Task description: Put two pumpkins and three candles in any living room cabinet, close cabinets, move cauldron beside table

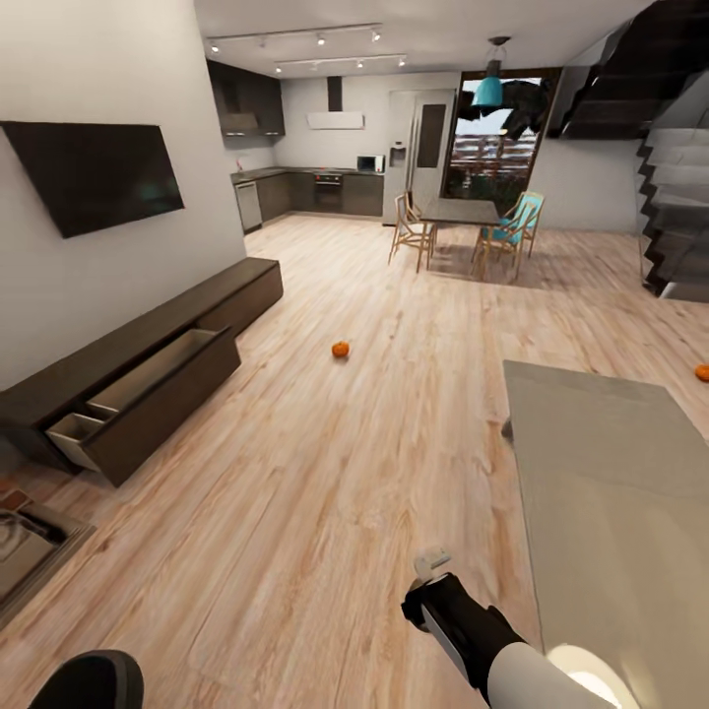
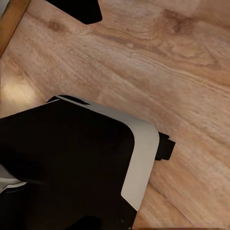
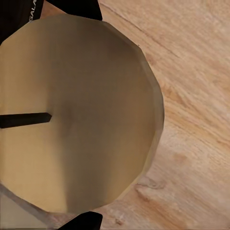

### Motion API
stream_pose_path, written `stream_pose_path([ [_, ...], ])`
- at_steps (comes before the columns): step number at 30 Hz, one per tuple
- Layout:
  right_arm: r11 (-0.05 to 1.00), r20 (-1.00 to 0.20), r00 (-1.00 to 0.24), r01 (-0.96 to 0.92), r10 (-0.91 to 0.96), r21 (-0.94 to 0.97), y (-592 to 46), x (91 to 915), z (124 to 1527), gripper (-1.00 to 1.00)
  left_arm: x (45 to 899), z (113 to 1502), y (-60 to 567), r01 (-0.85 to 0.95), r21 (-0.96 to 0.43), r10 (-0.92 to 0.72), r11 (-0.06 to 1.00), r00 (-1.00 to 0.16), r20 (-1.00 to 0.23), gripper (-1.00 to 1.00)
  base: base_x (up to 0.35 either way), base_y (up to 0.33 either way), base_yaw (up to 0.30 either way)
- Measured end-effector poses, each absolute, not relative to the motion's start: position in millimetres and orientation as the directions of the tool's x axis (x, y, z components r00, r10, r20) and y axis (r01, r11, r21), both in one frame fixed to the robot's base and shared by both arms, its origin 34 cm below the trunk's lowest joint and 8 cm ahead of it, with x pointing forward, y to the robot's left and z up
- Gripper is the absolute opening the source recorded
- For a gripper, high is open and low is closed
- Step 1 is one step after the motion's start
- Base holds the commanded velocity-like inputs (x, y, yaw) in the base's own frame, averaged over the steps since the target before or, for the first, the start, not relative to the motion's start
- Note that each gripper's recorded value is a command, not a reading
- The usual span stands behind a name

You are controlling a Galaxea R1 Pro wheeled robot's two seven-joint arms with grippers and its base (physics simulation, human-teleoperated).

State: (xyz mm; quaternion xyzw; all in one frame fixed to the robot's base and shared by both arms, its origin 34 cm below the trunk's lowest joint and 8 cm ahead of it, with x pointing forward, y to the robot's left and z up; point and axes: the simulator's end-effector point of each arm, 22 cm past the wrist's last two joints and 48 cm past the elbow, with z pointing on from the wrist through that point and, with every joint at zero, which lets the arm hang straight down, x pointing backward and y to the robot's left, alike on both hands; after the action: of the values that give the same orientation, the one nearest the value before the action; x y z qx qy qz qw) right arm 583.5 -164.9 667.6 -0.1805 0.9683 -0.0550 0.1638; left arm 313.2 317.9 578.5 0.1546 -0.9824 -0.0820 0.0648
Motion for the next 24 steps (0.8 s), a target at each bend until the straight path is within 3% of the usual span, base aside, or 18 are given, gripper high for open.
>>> stream_pose_path([
  [9, 0.929, -0.298, -0.881, -0.331, -0.368, -0.166, -165.3, 583.8, 667.6, -1.0, 314.3, 578.3, 316.8, -0.295, 0.18, -0.315, 0.939, -0.944, 0.098, 1.0, 0.297, 0.0, 0.003],
  [24, 0.928, -0.313, -0.875, -0.329, -0.368, -0.172, -165.2, 588.7, 675.1, -1.0, 324.1, 581.1, 316.4, -0.301, 0.172, -0.316, 0.938, -0.946, 0.069, 1.0, 0.015, 0.0, 0.0],
])
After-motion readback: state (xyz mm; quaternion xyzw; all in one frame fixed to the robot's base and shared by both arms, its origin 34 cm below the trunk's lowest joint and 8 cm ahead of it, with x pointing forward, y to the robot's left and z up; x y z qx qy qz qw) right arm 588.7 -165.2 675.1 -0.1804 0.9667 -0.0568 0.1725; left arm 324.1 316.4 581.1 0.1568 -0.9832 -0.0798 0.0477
